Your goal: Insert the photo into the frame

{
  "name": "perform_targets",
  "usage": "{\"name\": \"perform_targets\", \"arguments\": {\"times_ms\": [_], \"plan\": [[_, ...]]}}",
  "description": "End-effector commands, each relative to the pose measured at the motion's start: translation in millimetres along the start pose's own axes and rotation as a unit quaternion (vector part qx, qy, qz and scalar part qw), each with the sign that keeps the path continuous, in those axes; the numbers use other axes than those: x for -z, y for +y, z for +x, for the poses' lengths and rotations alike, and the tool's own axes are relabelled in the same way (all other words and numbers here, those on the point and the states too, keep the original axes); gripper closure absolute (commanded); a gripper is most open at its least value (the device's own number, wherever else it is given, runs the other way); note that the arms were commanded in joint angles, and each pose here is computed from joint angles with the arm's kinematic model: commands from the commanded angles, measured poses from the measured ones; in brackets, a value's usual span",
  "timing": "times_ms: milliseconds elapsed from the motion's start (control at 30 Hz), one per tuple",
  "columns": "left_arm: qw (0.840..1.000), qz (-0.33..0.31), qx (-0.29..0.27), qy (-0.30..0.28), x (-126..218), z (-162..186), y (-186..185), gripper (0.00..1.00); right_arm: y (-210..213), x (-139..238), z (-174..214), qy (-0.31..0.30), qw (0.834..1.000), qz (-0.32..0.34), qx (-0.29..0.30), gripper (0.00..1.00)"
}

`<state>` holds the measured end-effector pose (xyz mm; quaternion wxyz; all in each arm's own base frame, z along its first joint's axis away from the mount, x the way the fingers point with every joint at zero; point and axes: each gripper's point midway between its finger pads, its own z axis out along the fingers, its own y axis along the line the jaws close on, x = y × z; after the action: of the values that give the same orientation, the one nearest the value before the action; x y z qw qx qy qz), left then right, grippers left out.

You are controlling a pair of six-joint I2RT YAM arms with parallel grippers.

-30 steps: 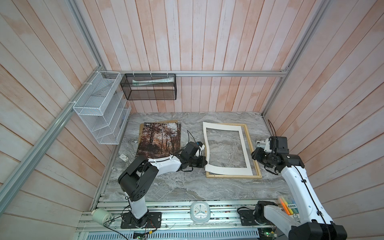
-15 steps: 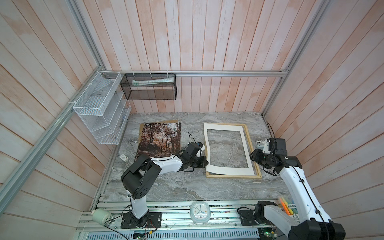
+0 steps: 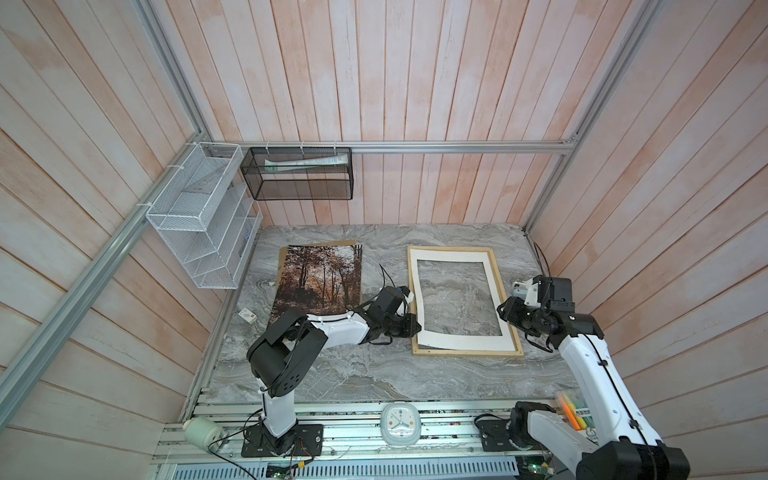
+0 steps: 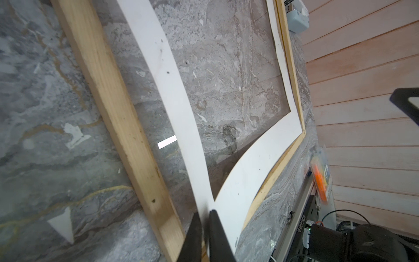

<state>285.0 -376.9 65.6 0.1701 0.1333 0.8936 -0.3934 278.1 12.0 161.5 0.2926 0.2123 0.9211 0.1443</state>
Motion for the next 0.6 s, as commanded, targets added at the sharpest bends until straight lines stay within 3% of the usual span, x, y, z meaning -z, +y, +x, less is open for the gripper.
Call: {"name": "perform_targets", "arguments": {"times_ms": [0, 267, 467, 567], "plan": [[1.000, 0.000, -0.008, -0.007, -3.3, -6.8, -5.6, 0.86, 1.6, 1.1, 0.6, -0.004, 1.000, -0.010, 0.001, 0.45], [1.000, -0.009, -0.010, -0.010, -0.9, -7.2, -4.9, 0.59, 2.5, 1.7, 1.1, -0.004, 1.000, -0.014, 0.002, 0.45], [1.000, -0.018, -0.012, -0.012, -0.1, -8.1, -2.5, 0.55, 2.7, 2.4, 0.6, -0.006, 1.000, -0.014, 0.003, 0.44], [0.998, -0.061, -0.022, -0.020, 3.1, -13.1, 9.5, 0.52, 2.0, 2.4, -0.1, -0.008, 1.000, -0.012, 0.003, 0.44]]}}
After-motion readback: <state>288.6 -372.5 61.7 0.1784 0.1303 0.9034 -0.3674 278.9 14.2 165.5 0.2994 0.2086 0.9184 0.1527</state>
